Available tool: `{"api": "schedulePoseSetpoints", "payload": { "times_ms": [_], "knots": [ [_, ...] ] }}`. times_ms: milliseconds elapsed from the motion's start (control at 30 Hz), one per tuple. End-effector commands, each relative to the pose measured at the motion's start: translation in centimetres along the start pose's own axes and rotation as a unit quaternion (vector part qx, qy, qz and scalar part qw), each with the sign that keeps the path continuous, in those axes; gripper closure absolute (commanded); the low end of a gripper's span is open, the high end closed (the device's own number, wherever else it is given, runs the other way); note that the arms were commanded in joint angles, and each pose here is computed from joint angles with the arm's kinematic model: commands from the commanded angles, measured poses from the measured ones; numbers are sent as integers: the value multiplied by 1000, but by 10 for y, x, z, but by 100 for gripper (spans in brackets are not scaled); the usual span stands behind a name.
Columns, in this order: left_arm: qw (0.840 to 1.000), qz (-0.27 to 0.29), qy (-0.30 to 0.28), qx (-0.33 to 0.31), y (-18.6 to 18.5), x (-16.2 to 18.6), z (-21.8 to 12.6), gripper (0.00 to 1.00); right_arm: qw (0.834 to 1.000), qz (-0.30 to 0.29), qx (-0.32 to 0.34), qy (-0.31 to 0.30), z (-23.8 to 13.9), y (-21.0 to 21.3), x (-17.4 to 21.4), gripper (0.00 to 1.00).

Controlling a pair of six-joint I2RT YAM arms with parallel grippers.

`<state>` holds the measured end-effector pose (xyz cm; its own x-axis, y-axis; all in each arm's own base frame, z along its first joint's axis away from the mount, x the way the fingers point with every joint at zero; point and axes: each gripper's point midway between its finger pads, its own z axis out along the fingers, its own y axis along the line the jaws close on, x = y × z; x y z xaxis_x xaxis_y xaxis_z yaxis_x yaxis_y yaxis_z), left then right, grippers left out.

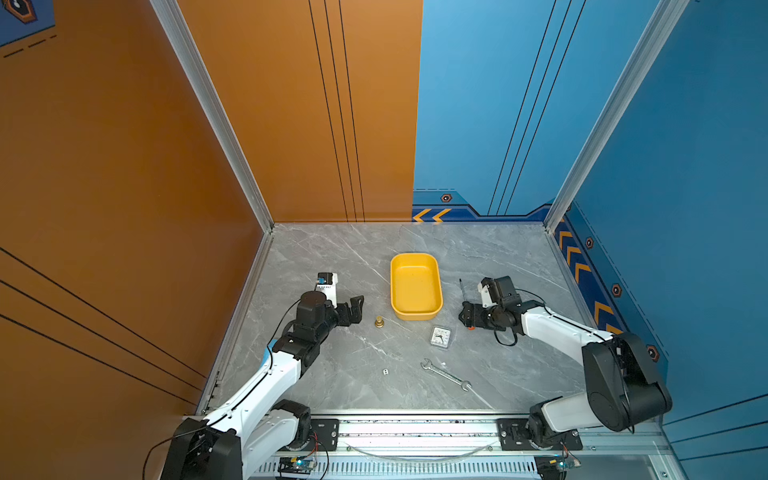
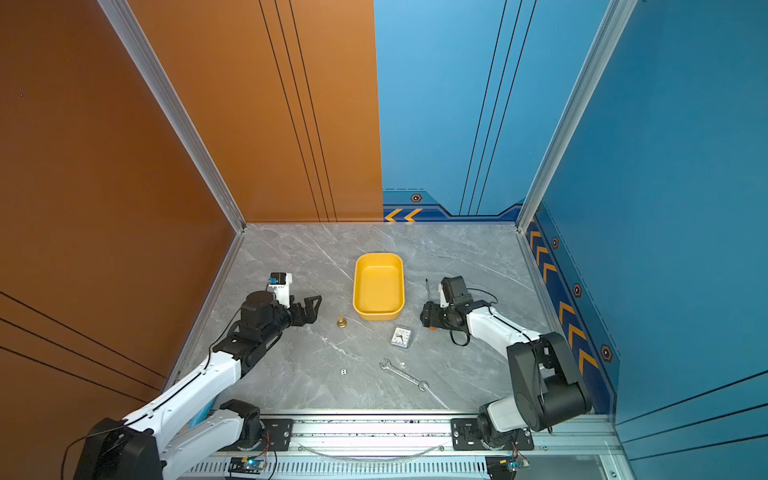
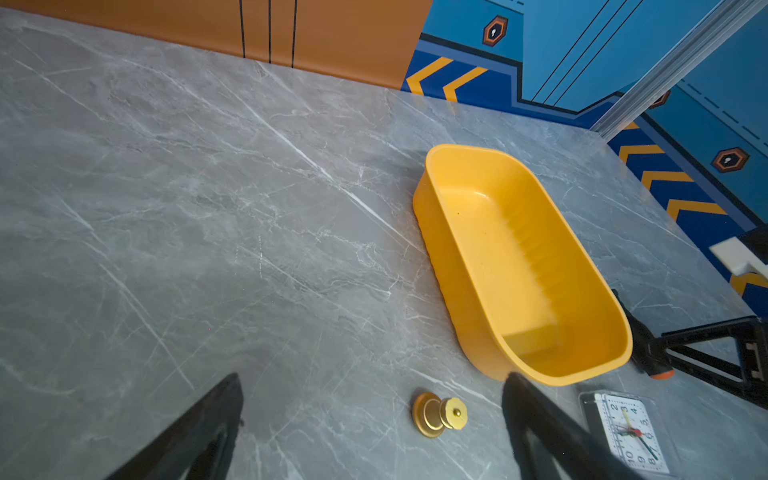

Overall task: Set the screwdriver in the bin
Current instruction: 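Move the right gripper over the black-and-orange screwdriver handle while the left arm lifts slightly, then lower the right gripper and close it on the screwdriver handle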

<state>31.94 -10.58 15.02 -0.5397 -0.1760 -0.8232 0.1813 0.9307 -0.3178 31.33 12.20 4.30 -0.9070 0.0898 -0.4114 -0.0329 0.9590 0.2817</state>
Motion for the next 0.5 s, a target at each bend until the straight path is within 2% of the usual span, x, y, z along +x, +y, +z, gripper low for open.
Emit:
{"api": "schedulePoseSetpoints", "payload": {
  "times_ms": [0, 267, 467],
  "knots": [
    [998, -18, 52, -2, -4, 7, -2, 2, 999, -6, 38, -4, 2, -1, -9, 17],
    [993, -34, 111, -10, -3, 15, 7, 2, 995, -35, 94, 25, 15, -4, -11, 30],
    [992, -38, 118, -11, -3, 18, 8, 2, 991, -49, 116, 35, 19, -7, -6, 38]
  ]
}}
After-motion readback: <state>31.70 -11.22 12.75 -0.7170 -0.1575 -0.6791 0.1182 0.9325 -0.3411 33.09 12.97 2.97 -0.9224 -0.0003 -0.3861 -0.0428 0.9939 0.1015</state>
